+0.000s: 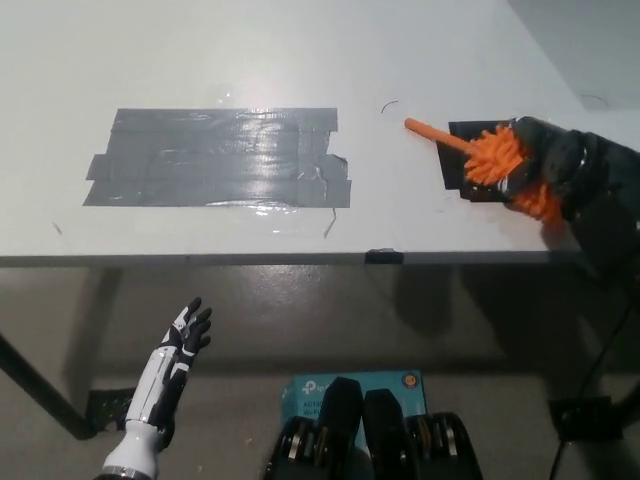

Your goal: An orange duster is kept infront of the robot in the middle of the table and the robot extends its right arm to grab the duster, picks it up and hands it to a person

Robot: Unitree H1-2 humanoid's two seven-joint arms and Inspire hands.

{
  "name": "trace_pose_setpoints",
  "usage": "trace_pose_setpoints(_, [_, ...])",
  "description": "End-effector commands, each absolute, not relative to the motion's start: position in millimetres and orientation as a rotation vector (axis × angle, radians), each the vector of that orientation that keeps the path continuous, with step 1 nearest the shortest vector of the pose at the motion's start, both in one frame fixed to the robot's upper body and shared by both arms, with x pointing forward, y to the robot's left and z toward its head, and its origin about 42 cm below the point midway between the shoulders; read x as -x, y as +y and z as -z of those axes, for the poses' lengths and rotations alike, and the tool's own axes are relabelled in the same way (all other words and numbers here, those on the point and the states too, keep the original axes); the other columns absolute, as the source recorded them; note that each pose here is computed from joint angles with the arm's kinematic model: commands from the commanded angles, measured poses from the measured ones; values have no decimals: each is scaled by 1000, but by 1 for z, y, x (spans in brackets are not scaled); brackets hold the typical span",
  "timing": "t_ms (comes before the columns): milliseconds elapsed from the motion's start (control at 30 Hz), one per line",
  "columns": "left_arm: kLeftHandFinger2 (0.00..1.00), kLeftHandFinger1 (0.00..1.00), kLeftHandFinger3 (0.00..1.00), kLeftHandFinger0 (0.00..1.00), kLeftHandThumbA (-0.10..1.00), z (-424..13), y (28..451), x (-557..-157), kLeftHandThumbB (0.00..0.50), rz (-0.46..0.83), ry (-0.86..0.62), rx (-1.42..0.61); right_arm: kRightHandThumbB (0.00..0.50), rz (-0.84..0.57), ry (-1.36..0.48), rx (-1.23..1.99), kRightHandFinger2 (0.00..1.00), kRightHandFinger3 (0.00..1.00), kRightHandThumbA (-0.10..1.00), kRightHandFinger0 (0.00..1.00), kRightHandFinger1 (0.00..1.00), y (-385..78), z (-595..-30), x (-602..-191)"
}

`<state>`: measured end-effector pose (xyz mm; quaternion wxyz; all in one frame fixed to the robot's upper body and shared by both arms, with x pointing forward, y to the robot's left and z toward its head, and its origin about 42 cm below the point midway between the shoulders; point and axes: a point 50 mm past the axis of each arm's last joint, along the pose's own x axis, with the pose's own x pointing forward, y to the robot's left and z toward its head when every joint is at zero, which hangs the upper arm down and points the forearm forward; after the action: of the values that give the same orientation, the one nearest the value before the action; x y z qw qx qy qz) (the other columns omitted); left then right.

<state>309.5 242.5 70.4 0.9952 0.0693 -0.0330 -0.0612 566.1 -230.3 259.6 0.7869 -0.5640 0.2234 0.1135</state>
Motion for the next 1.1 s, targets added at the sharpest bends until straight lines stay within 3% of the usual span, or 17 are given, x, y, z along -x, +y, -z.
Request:
trace_pose_setpoints(0, [1000, 1000, 1000, 1000, 913, -86, 243, -320, 180, 157, -136, -158, 123, -382, 686, 1328, 471, 1000, -100, 79, 315, -242, -223, -557])
trace_pose_setpoints(33, [1000, 1000, 1000, 1000, 916, -87, 243, -320, 188, 157, -135, -158, 148, -381, 685, 1326, 454, 1000, -100, 93, 332, -244, -223, -557])
trace_pose_setpoints(67, [1000, 1000, 1000, 1000, 918, -88, 243, -321, 189, 157, -135, -161, 167, -369, 680, 1324, 406, 1000, -100, 11, 268, -247, -221, -556])
trace_pose_setpoints(333, [1000, 1000, 1000, 1000, 924, -88, 243, -324, 189, 156, -131, -170, 172, -364, 615, 1189, 400, 1000, -100, 0, 309, -258, -225, -556])
trace_pose_setpoints(400, [1000, 1000, 1000, 1000, 927, -88, 243, -323, 189, 158, -131, -172, 123, -365, 579, 1177, 593, 1000, -100, 279, 558, -261, -226, -554])
trace_pose_setpoints(433, [1000, 1000, 1000, 1000, 928, -88, 243, -323, 189, 159, -131, -172, 118, -359, 552, 1144, 560, 1000, -100, 311, 539, -263, -226, -553])
trace_pose_setpoints(500, [1000, 1000, 1000, 1000, 930, -88, 244, -323, 189, 160, -131, -171, 175, -309, 486, 987, 290, 1000, -100, 40, 213, -268, -228, -549])
trace_pose_setpoints(533, [1000, 1000, 1000, 1000, 931, -88, 244, -323, 188, 160, -130, -169, 178, -276, 462, 903, 282, 1000, -100, 8, 201, -271, -229, -547])
trace_pose_setpoints(567, [1000, 1000, 1000, 1000, 932, -87, 244, -322, 182, 159, -129, -168, 231, -245, 429, 808, 147, 487, -100, 2, 135, -274, -228, -545])
trace_pose_setpoints(600, [1000, 1000, 1000, 1000, 932, -87, 244, -322, 180, 158, -127, -167, 223, -206, 394, 701, 246, 369, -100, 0, 203, -279, -227, -543])
trace_pose_setpoints(633, [1000, 1000, 1000, 1000, 930, -87, 244, -322, 180, 158, -126, -162, 228, -176, 372, 606, 723, 426, -100, 32, 462, -282, -227, -542])
trace_pose_setpoints(667, [1000, 1000, 1000, 1000, 929, -88, 244, -323, 180, 158, -125, -158, 208, -147, 353, 512, 913, 570, -100, 41, 553, -286, -228, -541])
trace_pose_setpoints(700, [1000, 1000, 1000, 1000, 929, -88, 244, -323, 180, 158, -124, -157, 204, -140, 348, 492, 1000, 673, -100, 46, 567, -287, -228, -540])
trace_pose_setpoints(767, [1000, 1000, 1000, 1000, 929, -88, 244, -323, 181, 154, -123, -159, 158, -127, 307, 235, 991, 1000, -100, 33, 557, -290, -235, -540])
trace_pose_setpoints(833, [1000, 1000, 1000, 1000, 928, -87, 244, -323, 173, 154, -124, -156, 170, -142, 287, 53, 925, 1000, -100, 1, 515, -290, -241, -540])
trace_pose_setpoints(967, [1000, 1000, 1000, 1000, 928, -87, 244, -323, 174, 152, -120, -156, 105, -239, 199, -339, 889, 1000, -100, 3, 511, -284, -253, -536])
trace_pose_setpoints(1067, [1000, 1000, 1000, 1000, 923, -88, 243, -322, 173, 154, -118, -148, 109, -310, 156, -536, 845, 1000, -100, 1, 477, -278, -256, -538])
